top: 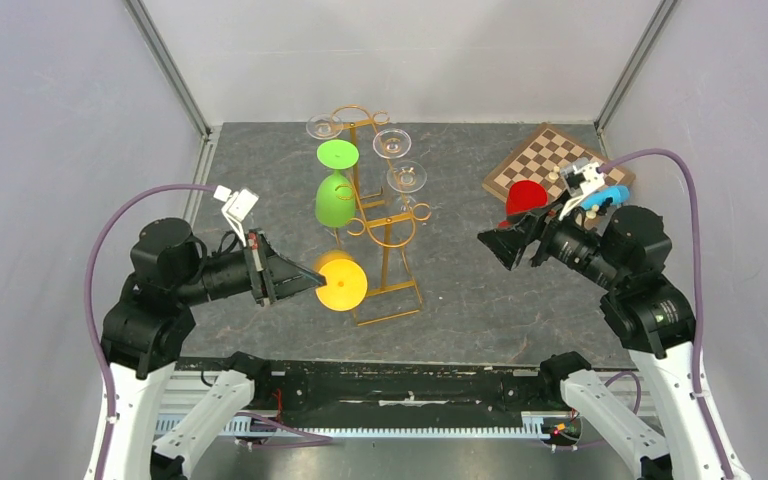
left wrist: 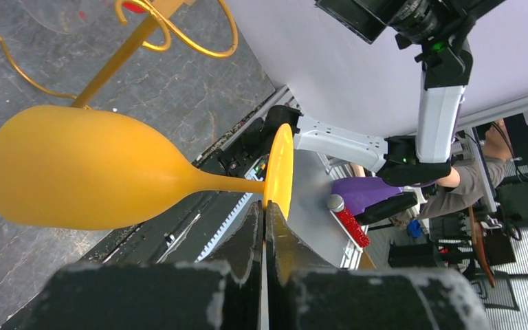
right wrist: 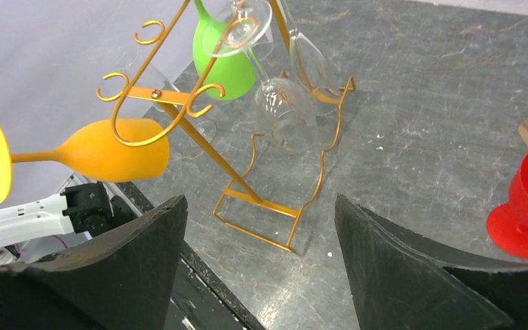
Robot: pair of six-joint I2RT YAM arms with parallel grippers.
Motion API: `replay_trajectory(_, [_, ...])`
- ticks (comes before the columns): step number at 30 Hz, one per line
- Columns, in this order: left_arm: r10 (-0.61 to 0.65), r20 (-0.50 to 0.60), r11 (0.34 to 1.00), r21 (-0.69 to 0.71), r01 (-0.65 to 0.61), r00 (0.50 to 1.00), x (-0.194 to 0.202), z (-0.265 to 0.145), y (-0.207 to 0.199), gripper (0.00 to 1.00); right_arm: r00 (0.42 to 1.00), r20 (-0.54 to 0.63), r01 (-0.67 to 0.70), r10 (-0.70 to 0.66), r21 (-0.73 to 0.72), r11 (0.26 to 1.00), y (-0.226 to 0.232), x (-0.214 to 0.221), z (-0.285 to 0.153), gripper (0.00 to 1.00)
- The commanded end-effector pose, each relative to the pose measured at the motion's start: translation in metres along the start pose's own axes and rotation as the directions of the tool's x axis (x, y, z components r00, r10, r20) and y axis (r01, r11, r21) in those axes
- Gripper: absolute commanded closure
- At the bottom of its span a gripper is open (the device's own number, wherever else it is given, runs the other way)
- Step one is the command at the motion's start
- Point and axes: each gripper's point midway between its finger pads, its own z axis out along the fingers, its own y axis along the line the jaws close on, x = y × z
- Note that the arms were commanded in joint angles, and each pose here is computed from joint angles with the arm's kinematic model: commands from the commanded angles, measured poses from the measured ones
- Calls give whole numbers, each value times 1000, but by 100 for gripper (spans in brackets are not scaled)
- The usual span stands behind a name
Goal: Take the wine glass off the wine glass rack
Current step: Place the wine glass at the center of the board.
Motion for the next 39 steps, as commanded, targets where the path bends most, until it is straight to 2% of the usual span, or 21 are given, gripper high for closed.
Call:
replay_trajectory(1, [3, -19, 996, 89, -2, 1000, -2, 4, -14, 98, 1000, -1, -21, 21, -33, 999, 3, 4, 5, 19])
replay_trajectory(9, [-4, -92, 994, 110, 14, 996, 8, 32, -16, 98, 1000, -11, -23, 23, -33, 999, -1, 7, 12, 19])
replay_trajectory(17, [90, -218, 991, 112, -67, 972, 46, 84, -35, 98, 1000, -20, -19, 18, -25, 1000, -5, 11, 14, 19])
replay_trajectory(28, [230, -272, 967, 173, -187, 934, 62, 119, -60, 98, 992, -77, -103, 100, -30, 994, -9, 46, 15, 19])
replay_trajectory(33, [355, -275, 929, 211, -304, 894, 72, 127, -74, 98, 981, -117, -161, 152, -71, 984, -4, 67, 15, 19])
replay_trajectory(39, [485, -334, 874, 187, -448, 808, 88, 146, -68, 98, 971, -125, -220, 205, -129, 967, 10, 70, 10, 19])
